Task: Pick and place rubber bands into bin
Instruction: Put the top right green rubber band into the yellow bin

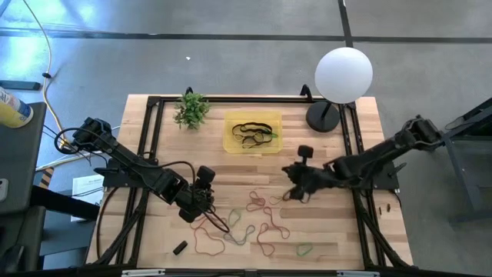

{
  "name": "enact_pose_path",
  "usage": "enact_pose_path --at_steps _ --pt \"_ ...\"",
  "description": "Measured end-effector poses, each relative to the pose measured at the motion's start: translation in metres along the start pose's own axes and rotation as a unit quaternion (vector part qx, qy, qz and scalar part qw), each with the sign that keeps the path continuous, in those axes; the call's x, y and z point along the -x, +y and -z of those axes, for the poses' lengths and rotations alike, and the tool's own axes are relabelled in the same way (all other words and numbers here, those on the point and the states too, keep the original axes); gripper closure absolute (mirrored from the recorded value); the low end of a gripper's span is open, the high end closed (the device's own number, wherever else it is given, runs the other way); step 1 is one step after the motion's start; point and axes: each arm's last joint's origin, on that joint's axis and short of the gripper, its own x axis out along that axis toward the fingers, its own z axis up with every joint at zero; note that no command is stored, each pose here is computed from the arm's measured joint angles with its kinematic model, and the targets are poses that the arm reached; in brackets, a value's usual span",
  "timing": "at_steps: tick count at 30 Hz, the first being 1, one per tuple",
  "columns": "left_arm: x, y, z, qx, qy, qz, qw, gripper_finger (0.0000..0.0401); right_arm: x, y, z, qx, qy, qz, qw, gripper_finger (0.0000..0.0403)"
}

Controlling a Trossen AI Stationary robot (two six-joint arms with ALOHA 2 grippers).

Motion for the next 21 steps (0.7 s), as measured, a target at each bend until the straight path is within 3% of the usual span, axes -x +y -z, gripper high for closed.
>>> enact_pose_path --at_steps 9,21 --pt "0.000 0.002 0.000 0.002 0.000 -0.026 1.000 0.0277 -0.029 -0.052 -0.020 -0.015 -0.051 0.054 0.997 0.0403" --pt "0.000 0.003 0.000 0.002 0.002 -0.046 0.999 0.0277 -0.085 -0.111 -0.007 -0.088 -0.030 0.096 0.991 0.0403"
